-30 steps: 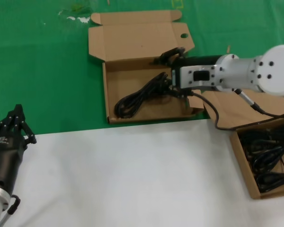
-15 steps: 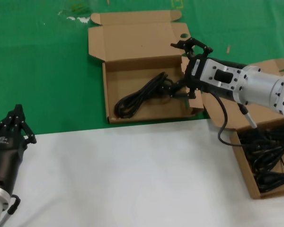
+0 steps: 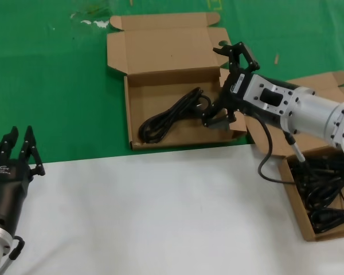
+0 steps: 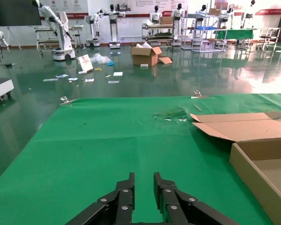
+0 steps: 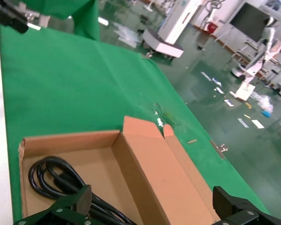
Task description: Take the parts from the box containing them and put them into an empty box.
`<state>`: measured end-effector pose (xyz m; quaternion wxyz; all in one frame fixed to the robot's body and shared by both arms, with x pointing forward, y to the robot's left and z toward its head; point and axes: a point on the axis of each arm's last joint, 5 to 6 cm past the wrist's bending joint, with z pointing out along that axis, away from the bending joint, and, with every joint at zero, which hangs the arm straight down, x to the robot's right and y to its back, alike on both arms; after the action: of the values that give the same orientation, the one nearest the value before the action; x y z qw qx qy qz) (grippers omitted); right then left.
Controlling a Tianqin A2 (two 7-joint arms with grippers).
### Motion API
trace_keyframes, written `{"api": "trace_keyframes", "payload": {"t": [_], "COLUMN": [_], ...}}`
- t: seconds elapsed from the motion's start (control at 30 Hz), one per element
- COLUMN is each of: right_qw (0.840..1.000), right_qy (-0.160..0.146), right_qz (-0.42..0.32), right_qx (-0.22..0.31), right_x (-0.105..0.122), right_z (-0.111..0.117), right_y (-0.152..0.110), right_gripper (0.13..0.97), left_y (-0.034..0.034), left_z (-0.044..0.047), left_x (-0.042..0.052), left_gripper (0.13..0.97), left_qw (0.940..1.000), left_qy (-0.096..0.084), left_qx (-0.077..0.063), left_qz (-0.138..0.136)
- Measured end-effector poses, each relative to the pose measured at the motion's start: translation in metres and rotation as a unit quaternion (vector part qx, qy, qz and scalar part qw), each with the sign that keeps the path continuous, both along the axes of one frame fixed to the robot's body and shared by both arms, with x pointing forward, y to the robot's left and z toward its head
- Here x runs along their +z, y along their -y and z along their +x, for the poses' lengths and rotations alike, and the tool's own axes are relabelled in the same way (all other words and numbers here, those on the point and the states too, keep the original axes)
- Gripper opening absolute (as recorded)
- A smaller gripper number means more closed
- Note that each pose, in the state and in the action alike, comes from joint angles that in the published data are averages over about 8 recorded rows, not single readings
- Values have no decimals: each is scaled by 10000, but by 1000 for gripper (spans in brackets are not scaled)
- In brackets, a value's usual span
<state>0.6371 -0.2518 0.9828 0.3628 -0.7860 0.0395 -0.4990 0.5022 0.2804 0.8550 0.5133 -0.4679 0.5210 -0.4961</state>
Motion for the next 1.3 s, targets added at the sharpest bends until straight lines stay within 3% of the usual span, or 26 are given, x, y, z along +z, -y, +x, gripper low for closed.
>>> {"api": "trace_keyframes", "payload": {"t": [0.27, 0.4, 0.57, 0.97, 1.1, 1.3], "right_qw": [9984, 9963, 9923, 9771, 9701, 9580], "right_qy": [50, 70, 88, 103, 101, 91], "right_qz": [554, 842, 1195, 2010, 2268, 2637], "right_qx": [-105, -184, -306, -697, -857, -1121], "right_x": [-151, -230, -326, -551, -625, -734], "right_z": [-103, -161, -236, -433, -503, -614], "right_y": [-23, -28, -29, -6, 9, 38], "right_gripper": [924, 940, 966, 966, 966, 966], "left_y": [0, 0, 0, 0, 0, 0], "left_z": [0, 0, 0, 0, 0, 0], "left_x": [0, 0, 0, 0, 0, 0], "left_gripper": [299, 349, 473, 751, 751, 852], "left_qw": [10000, 10000, 10000, 10000, 10000, 10000], "left_qy": [0, 0, 0, 0, 0, 0], "left_qx": [0, 0, 0, 0, 0, 0], "left_qz": [0, 0, -1, 0, 1, 2]}}
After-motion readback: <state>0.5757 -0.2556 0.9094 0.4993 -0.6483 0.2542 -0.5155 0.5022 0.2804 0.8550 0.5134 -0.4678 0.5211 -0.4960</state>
